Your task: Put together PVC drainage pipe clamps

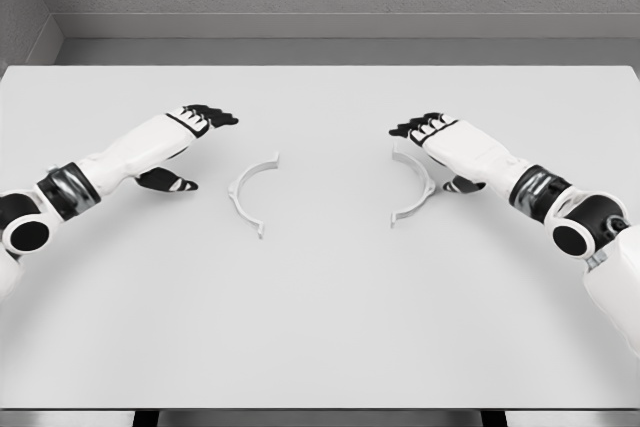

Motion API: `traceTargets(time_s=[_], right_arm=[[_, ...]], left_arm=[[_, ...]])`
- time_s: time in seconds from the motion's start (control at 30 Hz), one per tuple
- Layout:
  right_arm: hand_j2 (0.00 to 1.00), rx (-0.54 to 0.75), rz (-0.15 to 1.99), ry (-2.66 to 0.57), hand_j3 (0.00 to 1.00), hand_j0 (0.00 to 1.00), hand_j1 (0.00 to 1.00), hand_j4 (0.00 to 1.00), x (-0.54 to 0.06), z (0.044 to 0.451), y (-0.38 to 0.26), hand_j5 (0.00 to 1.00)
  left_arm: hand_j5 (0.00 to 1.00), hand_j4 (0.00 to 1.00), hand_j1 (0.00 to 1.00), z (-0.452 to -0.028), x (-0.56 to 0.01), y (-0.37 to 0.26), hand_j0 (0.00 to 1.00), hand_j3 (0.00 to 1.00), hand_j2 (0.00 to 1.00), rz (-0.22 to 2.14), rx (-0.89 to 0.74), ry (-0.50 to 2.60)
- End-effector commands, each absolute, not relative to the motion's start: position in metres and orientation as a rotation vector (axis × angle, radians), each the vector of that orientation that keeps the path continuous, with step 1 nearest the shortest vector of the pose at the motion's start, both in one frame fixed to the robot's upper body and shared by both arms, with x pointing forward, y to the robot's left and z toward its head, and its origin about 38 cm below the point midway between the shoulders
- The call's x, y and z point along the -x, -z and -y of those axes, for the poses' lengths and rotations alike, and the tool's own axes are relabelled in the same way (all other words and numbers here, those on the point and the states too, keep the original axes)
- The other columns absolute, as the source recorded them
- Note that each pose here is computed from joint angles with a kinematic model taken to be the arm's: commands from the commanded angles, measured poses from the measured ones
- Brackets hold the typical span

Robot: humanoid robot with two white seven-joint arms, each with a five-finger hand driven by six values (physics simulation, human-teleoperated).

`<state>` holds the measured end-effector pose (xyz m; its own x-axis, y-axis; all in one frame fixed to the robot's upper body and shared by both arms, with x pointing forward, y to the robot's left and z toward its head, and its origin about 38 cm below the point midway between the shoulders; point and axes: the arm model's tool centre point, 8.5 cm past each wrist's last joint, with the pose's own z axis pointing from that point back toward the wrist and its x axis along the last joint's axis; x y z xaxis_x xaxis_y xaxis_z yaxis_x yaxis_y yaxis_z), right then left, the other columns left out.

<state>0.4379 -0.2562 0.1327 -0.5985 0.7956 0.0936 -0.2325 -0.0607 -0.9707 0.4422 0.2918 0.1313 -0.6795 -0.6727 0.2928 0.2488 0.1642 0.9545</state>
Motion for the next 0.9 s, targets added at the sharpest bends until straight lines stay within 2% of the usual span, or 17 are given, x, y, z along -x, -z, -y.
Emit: traceTargets(time_s=[0.0,0.37,0.87], right_arm=[[1.0,0.624,1.459,-1.75,1.0,1.0,1.0,1.0,-0.439,0.258,-0.13,1.0],[1.0,0.61,1.471,-1.75,1.0,1.0,1.0,1.0,-0.44,0.249,-0.129,1.0],[1.0,0.598,1.483,-1.767,1.0,1.0,1.0,1.0,-0.442,0.237,-0.132,1.0]], left_arm=[[1.0,1.0,1.0,-0.29,-0.442,-0.13,1.0,1.0,1.0,1.721,-0.401,1.604],[1.0,1.0,1.0,-0.263,-0.443,-0.126,1.0,1.0,1.0,1.771,-0.348,1.576],[1.0,1.0,1.0,-0.256,-0.443,-0.12,1.0,1.0,1.0,1.759,-0.358,1.611]])
